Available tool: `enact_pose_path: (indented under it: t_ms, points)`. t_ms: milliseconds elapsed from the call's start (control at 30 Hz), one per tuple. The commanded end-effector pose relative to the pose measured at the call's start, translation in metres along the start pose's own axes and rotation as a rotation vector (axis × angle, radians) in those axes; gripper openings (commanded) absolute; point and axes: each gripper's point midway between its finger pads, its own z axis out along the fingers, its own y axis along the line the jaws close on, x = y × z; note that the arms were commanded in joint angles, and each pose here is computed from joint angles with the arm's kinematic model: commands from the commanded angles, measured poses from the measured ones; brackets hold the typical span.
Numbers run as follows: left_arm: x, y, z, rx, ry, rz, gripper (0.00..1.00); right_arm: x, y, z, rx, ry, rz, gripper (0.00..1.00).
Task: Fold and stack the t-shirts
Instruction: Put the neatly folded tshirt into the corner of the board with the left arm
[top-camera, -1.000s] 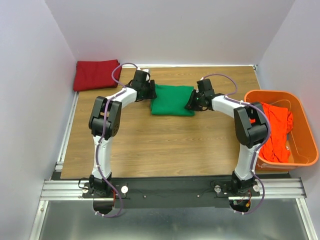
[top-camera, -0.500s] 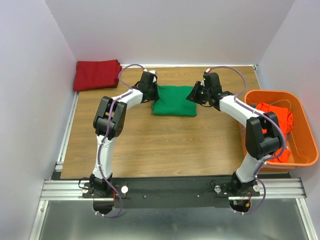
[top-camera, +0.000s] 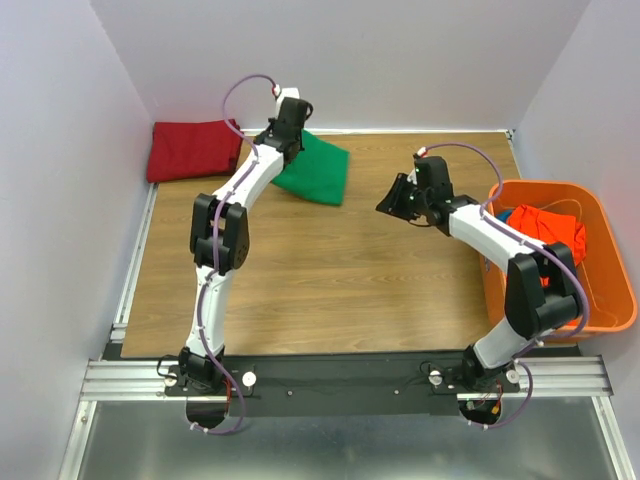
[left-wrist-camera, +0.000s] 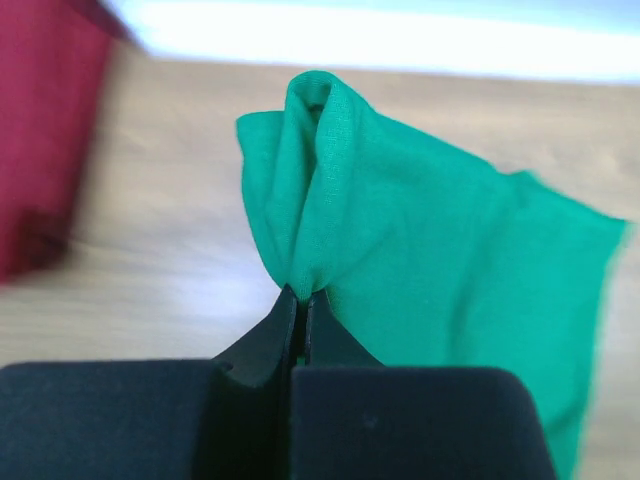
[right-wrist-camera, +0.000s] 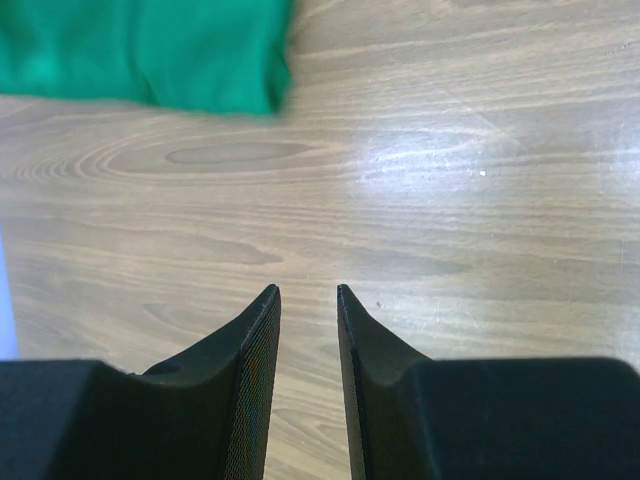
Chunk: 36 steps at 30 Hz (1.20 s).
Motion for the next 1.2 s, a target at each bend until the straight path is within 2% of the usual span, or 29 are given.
enact_pose_path:
  t_ms: [0,167,367,533,767,1167]
  points:
    - [-0.033,0.059,-0.002,-0.252,-0.056,0.113,0.0,0.009,0.002,-0.011,-0.018,0.015,-0.021,0.36]
    - [-0.088,0.103,-0.016,-0.373,-0.149,0.132,0.0,0.014,0.001,-0.019,-0.021,0.022,-0.023,0.36]
    - [-0.139,0.149,-0.025,-0.407,-0.258,0.139,0.0,0.021,-0.005,-0.02,-0.006,0.042,-0.026,0.36]
    - [-0.16,0.178,-0.02,-0.41,-0.297,0.157,0.0,0.023,-0.008,-0.017,0.007,0.056,-0.023,0.36]
    - [-0.186,0.206,-0.019,-0.285,-0.369,0.092,0.0,0.025,-0.012,-0.01,0.028,0.071,-0.017,0.36]
    - [-0.197,0.257,-0.013,-0.202,-0.401,0.024,0.0,0.027,-0.02,0.001,0.066,0.088,-0.011,0.36]
